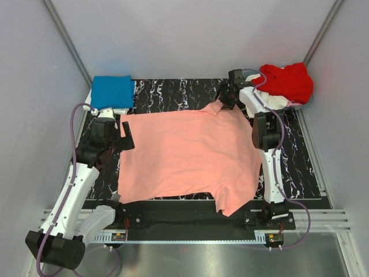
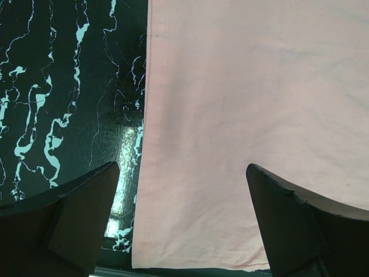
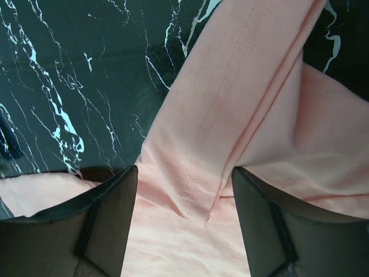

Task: Fold and stack the t-shirts
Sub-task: Flatten the tshirt out

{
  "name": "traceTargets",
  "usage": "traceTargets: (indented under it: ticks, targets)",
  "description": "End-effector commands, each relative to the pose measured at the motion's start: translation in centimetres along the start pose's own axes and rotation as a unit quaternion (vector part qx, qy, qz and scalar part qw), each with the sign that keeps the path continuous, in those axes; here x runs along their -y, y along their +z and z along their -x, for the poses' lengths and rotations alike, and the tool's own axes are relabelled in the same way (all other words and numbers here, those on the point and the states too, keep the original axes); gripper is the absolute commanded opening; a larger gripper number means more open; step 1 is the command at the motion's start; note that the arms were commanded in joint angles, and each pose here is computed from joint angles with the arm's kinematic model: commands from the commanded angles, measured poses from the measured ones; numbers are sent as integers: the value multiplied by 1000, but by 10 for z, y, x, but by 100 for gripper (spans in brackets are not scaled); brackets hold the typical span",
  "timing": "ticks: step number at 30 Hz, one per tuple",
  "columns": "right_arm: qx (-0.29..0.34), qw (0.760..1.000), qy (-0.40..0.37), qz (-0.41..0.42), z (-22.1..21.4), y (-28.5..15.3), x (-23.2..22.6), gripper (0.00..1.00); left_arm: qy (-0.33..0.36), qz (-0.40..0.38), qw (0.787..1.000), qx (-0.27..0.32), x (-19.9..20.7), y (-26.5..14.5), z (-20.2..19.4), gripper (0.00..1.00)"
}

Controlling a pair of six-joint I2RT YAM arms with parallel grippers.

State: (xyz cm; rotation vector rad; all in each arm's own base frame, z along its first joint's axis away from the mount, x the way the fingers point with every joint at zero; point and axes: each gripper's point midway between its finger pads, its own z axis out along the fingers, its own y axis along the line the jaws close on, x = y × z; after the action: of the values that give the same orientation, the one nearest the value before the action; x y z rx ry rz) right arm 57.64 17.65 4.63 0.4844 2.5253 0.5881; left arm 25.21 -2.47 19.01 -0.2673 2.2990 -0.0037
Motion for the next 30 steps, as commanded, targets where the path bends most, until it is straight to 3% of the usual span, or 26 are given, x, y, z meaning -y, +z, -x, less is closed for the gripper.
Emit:
traceTargets:
  ticks: [1,7,16,22,26,30]
  targets:
    - [12,1000,-5,11,7,-1,-17,74,0,-22,999,28,9,-3,15,99]
    - [8,999,-1,40,4,7,-36,75,0,-25,999,29,10,-3,15,99]
    - [28,986,36,162,19,15,-104,76,1,-29,999,29,11,-3,15,99]
    - [100,962,82,242,62,42,-132,77,2,-29,999,28,11,-3,14,99]
    - [144,950,73,268,82,28,-142,80,3,-26,999,29,10,-2,14,99]
    - [203,936,4,289,110,-53,-174,89,2,-26,999,25,10,-1,13,99]
